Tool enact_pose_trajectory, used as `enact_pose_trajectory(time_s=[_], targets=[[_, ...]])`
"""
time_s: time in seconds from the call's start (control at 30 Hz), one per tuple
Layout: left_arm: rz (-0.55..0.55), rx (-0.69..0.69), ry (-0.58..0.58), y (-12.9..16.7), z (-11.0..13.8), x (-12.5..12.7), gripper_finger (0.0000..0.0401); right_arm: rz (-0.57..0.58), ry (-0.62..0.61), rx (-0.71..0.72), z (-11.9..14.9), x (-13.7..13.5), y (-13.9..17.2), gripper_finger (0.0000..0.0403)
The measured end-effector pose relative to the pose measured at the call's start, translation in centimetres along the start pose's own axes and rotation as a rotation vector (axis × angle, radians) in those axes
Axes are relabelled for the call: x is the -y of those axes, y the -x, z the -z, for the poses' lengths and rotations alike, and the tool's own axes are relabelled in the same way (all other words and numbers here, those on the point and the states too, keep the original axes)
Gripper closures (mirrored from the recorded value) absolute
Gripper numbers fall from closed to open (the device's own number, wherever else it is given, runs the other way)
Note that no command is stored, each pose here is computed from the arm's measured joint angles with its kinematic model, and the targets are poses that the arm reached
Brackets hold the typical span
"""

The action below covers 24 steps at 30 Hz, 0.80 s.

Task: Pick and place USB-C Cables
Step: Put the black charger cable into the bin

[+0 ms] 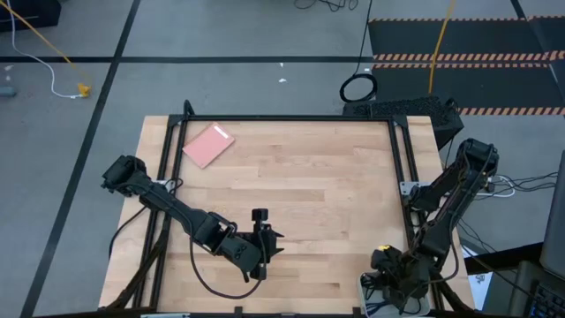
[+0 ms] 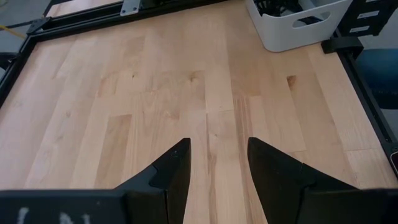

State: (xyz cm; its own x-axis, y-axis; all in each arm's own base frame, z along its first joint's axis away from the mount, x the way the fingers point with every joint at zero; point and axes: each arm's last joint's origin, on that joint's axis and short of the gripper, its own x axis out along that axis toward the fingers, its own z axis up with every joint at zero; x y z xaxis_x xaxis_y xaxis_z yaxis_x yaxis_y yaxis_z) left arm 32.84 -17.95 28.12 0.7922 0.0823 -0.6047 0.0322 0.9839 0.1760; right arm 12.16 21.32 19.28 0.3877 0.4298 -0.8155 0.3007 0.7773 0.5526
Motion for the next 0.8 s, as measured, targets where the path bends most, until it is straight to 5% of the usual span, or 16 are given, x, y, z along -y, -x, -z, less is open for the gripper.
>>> enact_pose_trajectory(time_s=[0.17,0.33,0.6,0.8], targets=[[0.000,0.000,0.000,0.0,0.0,0.0,0.0240,0.009,-0.007,-0.026,0.0,0.2,0.3,0.0263],[0.000,0.001,-0.009,0.0,0.0,0.0,0.0240,-0.020,0.117,0.085,-0.2,-0.2,0.7,0.0263],[0.010,0.065,-0.054,0.0,-0.7,0.1,0.0240,0.001,0.426,0.459,-1.5,-0.9,2.4,0.0322],[0.015,0.084,-0.050,0.1,-0.9,0.3,0.0240,-0.141,0.539,0.477,-1.5,-2.6,2.5,0.0391]])
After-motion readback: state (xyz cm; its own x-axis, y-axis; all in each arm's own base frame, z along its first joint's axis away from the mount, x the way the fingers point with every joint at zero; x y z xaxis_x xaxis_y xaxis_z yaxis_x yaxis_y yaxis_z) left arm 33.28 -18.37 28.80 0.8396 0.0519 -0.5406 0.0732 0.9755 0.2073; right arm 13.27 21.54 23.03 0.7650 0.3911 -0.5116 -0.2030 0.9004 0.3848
